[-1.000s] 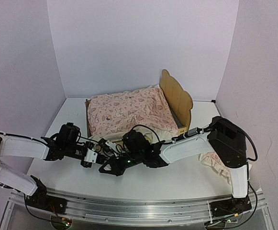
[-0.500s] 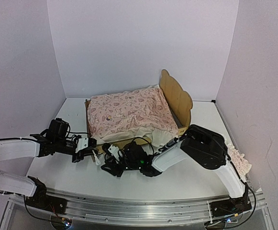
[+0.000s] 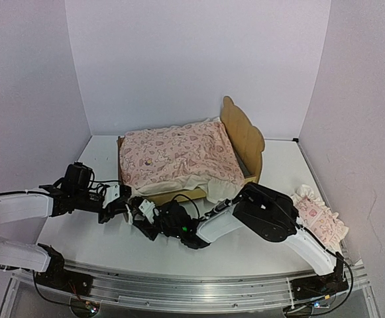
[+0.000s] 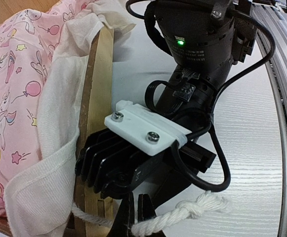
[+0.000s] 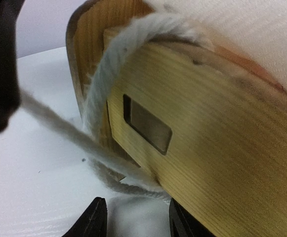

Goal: Set up the pet bed

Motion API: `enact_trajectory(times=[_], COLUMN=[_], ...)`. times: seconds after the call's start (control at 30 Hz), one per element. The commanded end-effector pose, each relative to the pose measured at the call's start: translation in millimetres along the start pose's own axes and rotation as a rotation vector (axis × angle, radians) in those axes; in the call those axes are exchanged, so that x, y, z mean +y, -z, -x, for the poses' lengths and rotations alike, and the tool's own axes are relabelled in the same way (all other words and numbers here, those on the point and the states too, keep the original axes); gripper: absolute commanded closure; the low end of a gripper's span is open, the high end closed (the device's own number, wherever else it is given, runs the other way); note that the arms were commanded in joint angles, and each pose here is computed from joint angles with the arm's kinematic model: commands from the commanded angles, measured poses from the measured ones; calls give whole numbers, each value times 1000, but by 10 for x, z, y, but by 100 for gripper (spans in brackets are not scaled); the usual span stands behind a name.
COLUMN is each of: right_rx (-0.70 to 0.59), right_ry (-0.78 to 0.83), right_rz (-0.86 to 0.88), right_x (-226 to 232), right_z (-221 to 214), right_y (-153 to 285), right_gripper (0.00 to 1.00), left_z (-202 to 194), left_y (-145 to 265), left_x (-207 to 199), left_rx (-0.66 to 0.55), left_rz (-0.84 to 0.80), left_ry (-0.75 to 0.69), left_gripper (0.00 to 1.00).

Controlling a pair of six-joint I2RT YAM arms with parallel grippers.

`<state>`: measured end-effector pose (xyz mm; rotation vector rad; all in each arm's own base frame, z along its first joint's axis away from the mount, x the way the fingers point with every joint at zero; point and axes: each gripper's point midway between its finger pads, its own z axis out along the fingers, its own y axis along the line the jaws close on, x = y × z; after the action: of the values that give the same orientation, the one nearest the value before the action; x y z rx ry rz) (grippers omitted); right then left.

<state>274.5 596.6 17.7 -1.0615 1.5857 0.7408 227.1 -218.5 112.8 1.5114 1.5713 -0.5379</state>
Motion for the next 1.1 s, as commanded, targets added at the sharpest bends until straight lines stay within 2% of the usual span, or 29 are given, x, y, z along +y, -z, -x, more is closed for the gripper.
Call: enact_trajectory(times=[0.0, 0.17, 0.33, 0.43, 0.63, 0.7, 0.83, 0.87, 0.97, 1.07], right_rx=[-53, -59, -66, -72, -55, -49, -42, -39, -34, -32], right_ry=[54, 85, 147, 154, 157, 150, 148, 148, 144, 134], right_rz=[-105, -148, -224, -265, -178, -180, -181, -172, -133, -37], right_x=[-181, -229, -234, -286, -99, -98, -104, -88, -31, 119], right_z=[133, 142, 191, 222, 119, 94, 91, 84, 112, 226], right_y=[-145, -280, -333, -353, -585, -620, -611, -599, -499, -336], right_gripper=[56, 57, 58, 59, 60, 66, 93, 97, 100, 100], left_z=[299, 292, 163, 92, 59, 55, 44, 39, -1, -94], left_y=[71, 78, 165, 208, 193, 198, 229, 241, 276, 289], left_x=[152, 220, 451, 452, 451, 469, 475, 473, 432, 298], left_rx=[-74, -75, -66, -70, -78, -78, -83, -85, -84, -59], left_rz=[19, 32, 70, 44, 25, 25, 24, 23, 9, -9], left_ry=[-19, 48, 259, 358, 408, 410, 412, 411, 390, 269], left_gripper=[100, 100, 100, 100, 100, 100, 100, 100, 100, 100])
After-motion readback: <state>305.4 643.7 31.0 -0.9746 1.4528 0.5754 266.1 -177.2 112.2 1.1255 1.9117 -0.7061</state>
